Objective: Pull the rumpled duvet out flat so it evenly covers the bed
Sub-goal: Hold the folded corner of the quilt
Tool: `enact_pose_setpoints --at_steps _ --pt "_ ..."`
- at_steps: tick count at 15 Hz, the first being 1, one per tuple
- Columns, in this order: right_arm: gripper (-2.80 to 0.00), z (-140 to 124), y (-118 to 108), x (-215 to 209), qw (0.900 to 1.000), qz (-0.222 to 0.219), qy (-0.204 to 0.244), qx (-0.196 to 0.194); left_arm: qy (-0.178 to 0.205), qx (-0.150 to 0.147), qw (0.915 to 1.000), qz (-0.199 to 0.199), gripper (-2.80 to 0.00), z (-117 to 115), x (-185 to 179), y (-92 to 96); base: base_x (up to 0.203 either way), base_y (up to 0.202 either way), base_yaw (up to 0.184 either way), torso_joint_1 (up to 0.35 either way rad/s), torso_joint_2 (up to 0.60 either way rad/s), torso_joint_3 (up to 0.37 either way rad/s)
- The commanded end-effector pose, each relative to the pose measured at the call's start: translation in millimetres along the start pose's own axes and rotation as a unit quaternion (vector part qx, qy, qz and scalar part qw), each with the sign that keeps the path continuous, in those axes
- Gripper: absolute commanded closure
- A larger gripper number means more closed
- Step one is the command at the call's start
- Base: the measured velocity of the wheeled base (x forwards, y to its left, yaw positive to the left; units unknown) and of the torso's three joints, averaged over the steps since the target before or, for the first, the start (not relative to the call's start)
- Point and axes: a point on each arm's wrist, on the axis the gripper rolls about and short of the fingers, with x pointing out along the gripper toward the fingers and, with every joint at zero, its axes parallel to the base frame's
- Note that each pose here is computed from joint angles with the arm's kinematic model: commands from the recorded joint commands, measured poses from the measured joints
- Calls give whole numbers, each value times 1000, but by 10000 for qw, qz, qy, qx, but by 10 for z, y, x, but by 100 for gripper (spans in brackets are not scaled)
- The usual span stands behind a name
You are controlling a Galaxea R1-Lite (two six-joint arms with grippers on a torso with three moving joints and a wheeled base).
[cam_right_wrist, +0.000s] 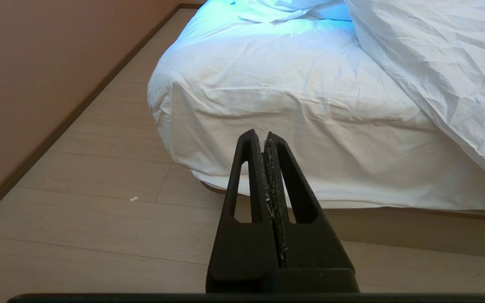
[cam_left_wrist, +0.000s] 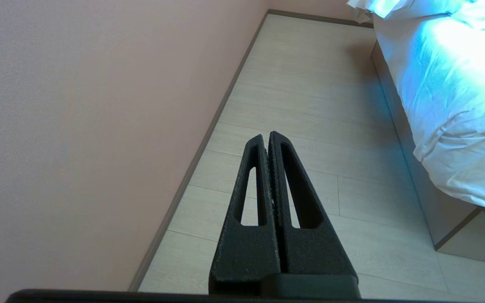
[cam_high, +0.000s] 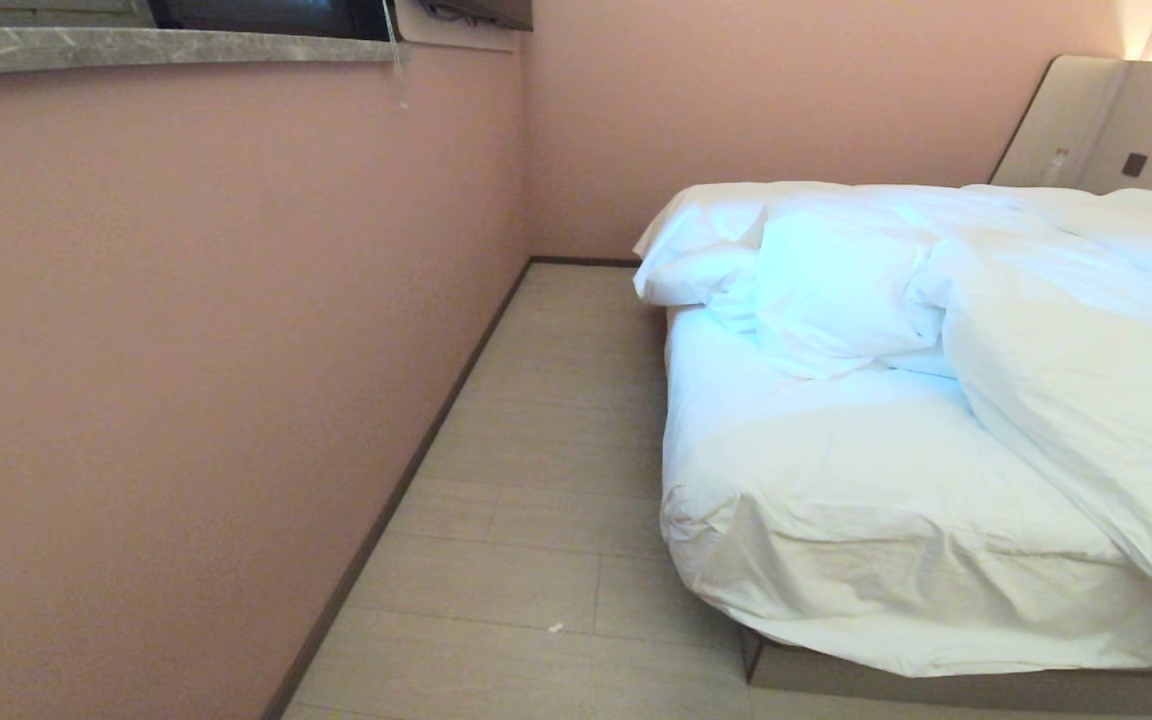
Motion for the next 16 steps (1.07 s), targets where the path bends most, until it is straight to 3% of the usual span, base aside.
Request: enact_pose_setpoints --at_steps 1,7,16 --pt "0 0 0 1 10000 1 9 -2 -3 -4 10000 5 0 1 0 0 0 0 0 0 0 0" --pt "0 1 0 1 10000 1 2 -2 -3 -4 10000 9 0 1 0 0 0 0 0 0 0 0" --pt "0 1 0 1 10000 1 1 -2 -1 -19 10000 9 0 0 0 0 0 -182 0 4 3 1"
